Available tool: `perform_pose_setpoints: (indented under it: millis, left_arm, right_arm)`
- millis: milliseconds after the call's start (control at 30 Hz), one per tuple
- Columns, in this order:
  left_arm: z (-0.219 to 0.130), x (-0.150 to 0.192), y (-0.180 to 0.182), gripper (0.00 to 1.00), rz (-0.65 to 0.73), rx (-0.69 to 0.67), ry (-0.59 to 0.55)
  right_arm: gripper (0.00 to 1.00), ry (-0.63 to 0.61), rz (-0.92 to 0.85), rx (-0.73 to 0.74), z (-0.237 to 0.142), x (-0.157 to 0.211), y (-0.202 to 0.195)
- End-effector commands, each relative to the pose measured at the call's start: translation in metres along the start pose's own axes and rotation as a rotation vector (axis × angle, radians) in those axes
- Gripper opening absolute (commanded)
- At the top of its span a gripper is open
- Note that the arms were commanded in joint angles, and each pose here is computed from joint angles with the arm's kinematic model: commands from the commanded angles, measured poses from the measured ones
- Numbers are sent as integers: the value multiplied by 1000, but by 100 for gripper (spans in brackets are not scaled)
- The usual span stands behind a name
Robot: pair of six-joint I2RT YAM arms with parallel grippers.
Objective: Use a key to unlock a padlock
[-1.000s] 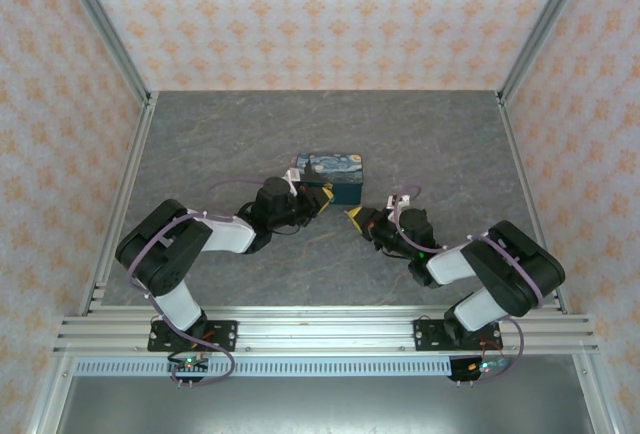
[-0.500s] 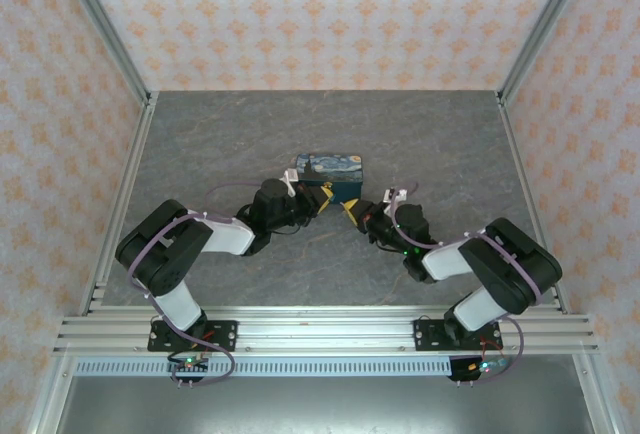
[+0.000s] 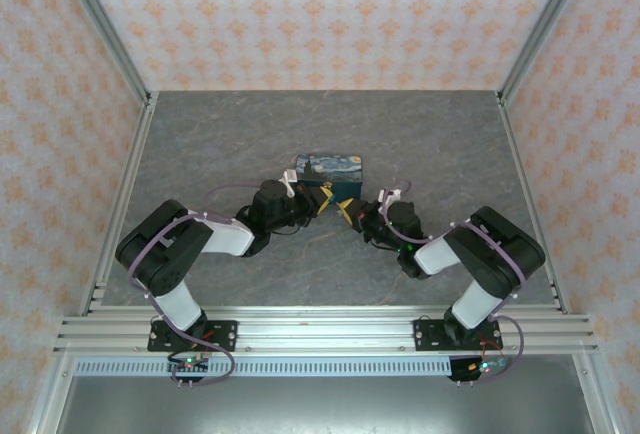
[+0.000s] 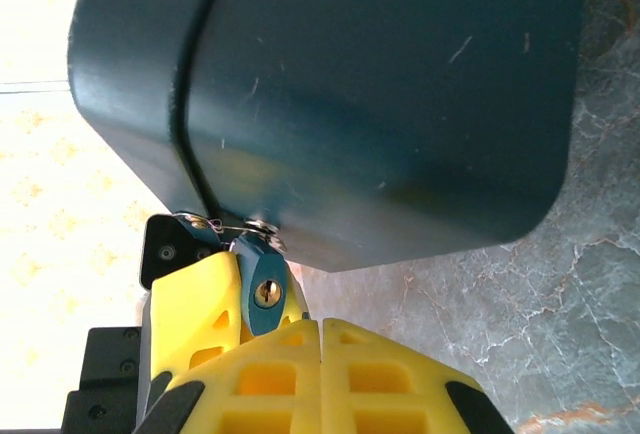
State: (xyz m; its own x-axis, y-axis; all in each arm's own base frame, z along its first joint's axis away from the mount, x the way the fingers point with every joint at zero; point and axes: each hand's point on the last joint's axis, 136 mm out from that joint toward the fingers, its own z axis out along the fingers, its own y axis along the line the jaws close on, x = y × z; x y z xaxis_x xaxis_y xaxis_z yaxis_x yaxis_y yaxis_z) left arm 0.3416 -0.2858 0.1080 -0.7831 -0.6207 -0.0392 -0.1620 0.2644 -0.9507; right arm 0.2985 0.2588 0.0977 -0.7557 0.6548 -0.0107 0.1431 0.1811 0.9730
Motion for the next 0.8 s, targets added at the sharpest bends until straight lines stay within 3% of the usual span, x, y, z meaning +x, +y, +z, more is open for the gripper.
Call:
perform_pose_setpoints:
  millis: [0, 767]
  left_arm:
    - [-3, -8, -16, 0, 12, 66, -30]
    - [-4, -7, -9, 0, 9, 55, -30]
  right_arm:
    - [0, -14, -9, -68, 6, -3, 20]
    - [0, -8, -16, -66, 9, -3, 22]
